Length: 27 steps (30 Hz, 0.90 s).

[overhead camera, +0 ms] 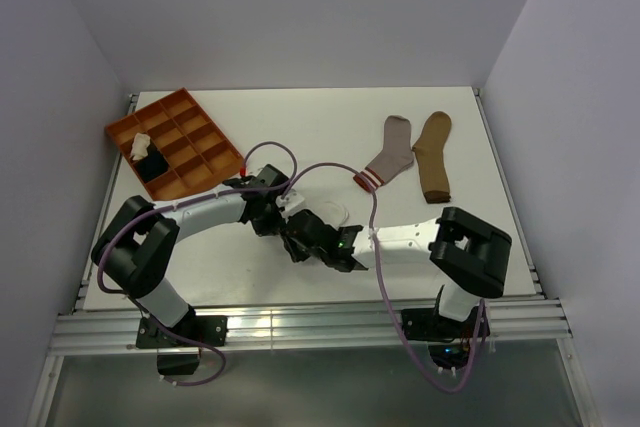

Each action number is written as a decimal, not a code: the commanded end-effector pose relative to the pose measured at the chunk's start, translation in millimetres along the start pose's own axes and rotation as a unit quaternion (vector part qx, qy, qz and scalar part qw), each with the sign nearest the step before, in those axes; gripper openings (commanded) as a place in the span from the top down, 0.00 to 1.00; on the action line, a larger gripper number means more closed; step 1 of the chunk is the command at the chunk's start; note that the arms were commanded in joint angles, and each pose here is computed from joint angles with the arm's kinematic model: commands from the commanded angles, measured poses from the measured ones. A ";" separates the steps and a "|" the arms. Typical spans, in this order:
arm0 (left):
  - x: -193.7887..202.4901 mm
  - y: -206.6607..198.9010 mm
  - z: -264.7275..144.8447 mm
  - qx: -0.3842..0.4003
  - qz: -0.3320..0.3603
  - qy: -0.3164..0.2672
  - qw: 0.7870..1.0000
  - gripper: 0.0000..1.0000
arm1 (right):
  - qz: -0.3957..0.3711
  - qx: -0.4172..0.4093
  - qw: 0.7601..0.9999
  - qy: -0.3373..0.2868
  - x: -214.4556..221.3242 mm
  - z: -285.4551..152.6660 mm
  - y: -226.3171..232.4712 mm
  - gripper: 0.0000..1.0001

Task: Roll the socks
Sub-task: Roll the sock at the center of the board.

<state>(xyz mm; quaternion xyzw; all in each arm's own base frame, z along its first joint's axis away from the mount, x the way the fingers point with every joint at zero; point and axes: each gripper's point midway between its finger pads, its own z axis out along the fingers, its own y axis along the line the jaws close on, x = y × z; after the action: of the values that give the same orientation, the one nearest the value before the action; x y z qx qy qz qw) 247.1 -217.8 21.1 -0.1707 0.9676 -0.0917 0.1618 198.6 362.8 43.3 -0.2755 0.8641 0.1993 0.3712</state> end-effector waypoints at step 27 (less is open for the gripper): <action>5.0 12.5 16.3 -0.024 0.006 0.015 1.000 1.00 | -0.044 0.104 0.992 0.062 34.3 28.4 -24.6 0.63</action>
<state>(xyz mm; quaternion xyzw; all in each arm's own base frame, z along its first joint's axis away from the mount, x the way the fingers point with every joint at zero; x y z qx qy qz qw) 253.5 -215.7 20.9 -0.1845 0.9647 -0.1006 0.1586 207.5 367.9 24.1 -0.2663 0.8746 0.1402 0.3801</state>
